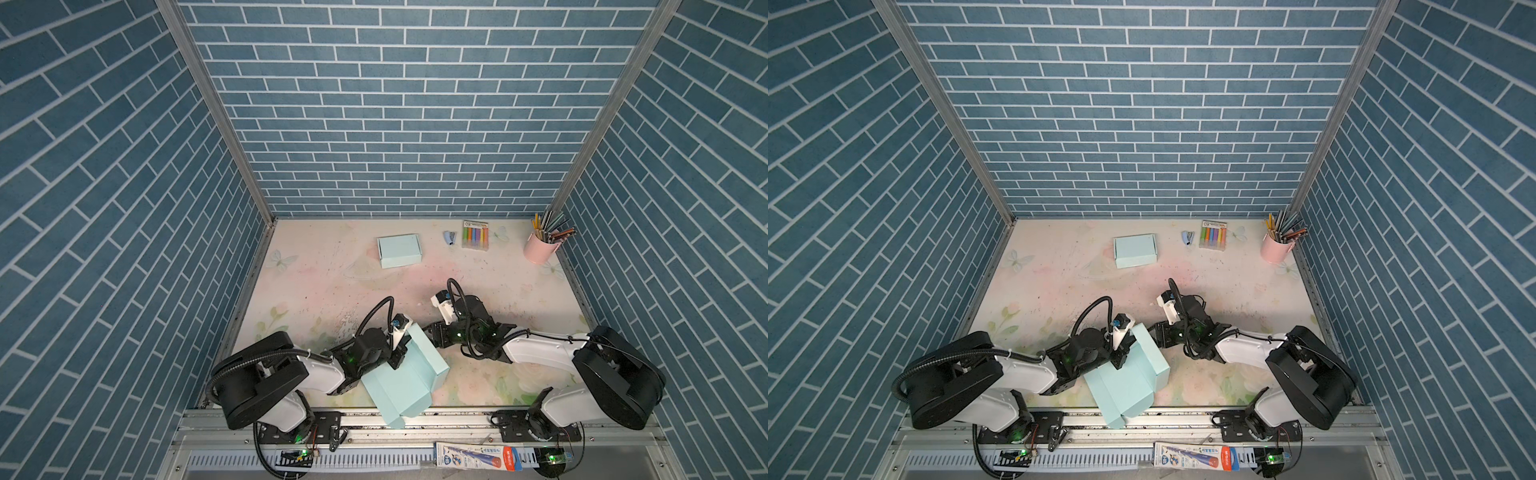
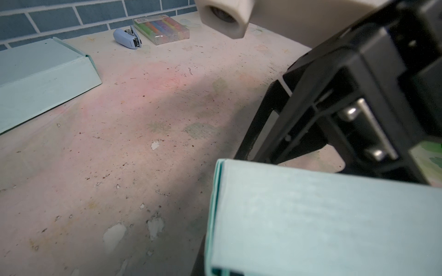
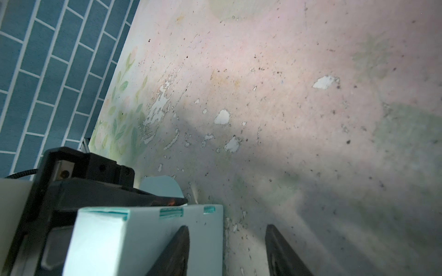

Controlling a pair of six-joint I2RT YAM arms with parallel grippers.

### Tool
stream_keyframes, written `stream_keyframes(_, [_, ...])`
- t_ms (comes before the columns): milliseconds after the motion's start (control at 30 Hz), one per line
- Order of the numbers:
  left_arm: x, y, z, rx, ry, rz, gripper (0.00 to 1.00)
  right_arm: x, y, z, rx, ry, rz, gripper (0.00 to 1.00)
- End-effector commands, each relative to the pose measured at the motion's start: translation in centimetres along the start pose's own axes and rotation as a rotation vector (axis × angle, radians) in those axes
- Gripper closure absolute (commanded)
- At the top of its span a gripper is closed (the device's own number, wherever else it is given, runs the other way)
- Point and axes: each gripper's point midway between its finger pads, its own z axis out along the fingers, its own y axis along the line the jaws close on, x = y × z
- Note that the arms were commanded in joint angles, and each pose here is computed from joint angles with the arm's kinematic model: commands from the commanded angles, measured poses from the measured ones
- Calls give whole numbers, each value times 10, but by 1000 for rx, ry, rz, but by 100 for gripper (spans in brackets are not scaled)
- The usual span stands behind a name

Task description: Fold the paper box

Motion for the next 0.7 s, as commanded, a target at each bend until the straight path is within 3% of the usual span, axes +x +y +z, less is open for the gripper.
stream_keyframes(0, [-22,3,4,-30,-80,14,92,-8,28,-8,-133,-14,27,45])
stream_keyframes(200, [-10,1,10,-49,-32,50,84,-26,4,-27,31,-38,-16,39])
stream_keyframes(433, [0,2,13,-74,-7,58,83,-19,-2,-32,55,-42,6,40])
stream_keyframes(667, [4,-4,5,-75,3,50,75,-40,6,-67,177,-82,-96,34])
